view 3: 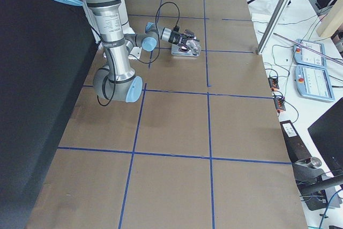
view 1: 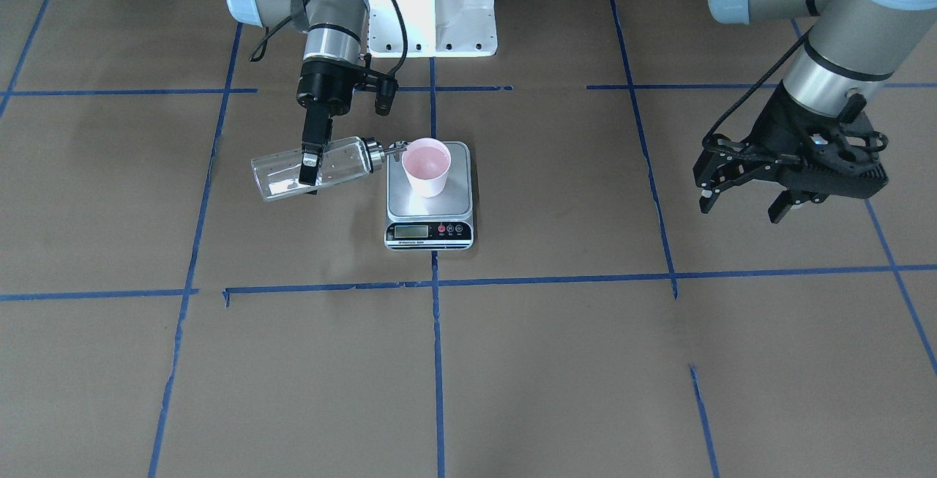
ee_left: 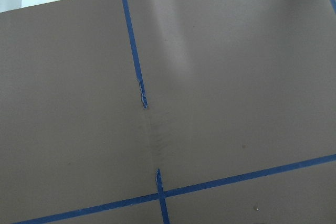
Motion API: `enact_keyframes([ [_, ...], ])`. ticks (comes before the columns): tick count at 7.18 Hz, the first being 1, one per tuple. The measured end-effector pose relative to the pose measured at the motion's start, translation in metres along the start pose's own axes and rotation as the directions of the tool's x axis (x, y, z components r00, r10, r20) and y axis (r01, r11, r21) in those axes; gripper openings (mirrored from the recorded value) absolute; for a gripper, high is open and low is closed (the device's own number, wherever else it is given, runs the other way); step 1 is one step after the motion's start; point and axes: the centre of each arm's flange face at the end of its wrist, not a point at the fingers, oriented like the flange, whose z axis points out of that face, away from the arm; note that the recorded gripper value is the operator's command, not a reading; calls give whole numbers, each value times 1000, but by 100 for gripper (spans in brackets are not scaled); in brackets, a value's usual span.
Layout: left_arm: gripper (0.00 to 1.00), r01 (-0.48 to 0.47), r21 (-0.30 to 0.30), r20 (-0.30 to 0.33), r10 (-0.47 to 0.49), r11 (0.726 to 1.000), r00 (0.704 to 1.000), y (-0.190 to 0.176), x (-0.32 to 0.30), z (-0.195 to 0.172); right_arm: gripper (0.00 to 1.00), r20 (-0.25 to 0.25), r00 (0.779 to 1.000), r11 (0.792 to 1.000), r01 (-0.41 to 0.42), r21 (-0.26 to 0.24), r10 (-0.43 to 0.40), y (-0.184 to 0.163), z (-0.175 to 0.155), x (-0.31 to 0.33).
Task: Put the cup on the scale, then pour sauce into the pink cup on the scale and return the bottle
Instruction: 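Tilt the glass bottle over the pink cup to pour sauce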
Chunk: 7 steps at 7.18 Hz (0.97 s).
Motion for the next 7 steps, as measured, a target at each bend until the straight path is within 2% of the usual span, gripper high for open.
enact_keyframes([
  [5,89,0,0,0,0,1000,1000,0,0,0,0,-38,989,989,142,-27,-143,-7,0,15],
  [7,89,1,-1,1,-1,1000,1000,0,0,0,0,-47,987,987,154,-33,-156,-6,0,14],
])
